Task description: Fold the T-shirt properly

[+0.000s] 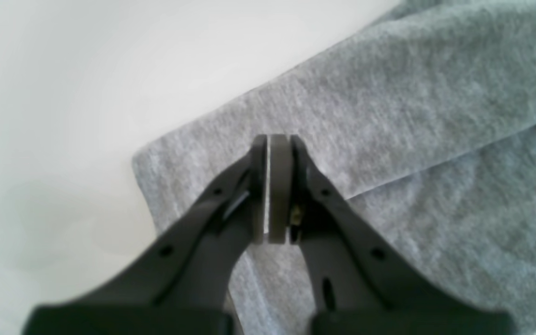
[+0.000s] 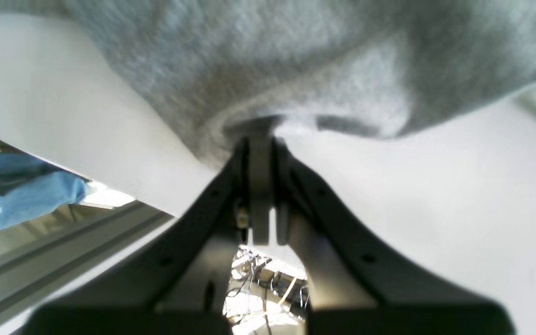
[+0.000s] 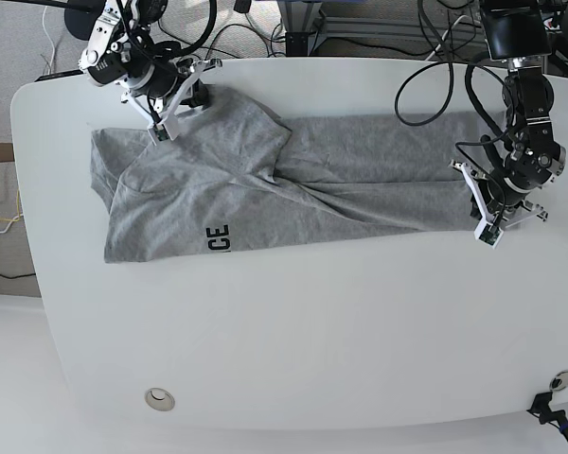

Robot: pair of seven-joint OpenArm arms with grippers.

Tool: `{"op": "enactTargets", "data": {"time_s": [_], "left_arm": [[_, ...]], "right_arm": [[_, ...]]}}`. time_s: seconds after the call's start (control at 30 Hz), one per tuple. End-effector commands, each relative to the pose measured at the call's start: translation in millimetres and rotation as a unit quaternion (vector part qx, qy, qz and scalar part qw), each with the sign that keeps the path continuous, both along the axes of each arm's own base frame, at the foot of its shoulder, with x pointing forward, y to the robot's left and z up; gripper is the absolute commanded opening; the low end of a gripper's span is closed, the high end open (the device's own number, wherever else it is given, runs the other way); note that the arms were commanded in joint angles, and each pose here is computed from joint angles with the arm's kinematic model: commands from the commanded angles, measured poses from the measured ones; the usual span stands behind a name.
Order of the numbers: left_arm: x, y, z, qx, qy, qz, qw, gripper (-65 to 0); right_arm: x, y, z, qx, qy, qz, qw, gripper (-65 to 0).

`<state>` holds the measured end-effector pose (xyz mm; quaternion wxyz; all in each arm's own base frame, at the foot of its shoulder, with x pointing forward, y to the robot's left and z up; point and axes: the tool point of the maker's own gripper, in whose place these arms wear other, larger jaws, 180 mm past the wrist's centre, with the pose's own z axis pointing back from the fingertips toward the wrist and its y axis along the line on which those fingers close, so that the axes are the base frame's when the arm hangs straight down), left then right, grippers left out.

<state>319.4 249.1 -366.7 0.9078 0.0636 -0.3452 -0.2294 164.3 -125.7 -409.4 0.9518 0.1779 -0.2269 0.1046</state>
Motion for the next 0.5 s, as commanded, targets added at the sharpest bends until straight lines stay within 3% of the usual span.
{"op": "enactTargets", "data": {"time_s": [0.0, 0.17, 0.37, 0.47], "left_arm": [[8.3, 5.2, 13.8, 0.005, -0.022, -0.001, 1.0, -65.0], [8.2, 8.6, 14.6, 0.011, -0.021, -0.002, 1.0, -65.0], [8.2, 8.6, 14.6, 0.011, -0.021, -0.002, 1.0, -65.0], [8.2, 8.6, 14.6, 0.011, -0.021, -0.002, 1.0, -65.0]], "right_arm": [[17.0, 0.6, 15.2, 0.0, -0.028, 0.004, 0.9996, -65.0], [50.7, 11.9, 39.8, 0.038, -0.066, 0.018, 0.997, -65.0], [94.7, 17.5, 68.8, 0.047, -0.124, 0.024, 0.9908, -65.0], [112.4, 19.6, 70.6, 0.058, -0.131, 0.023, 0.9895, -65.0]]}}
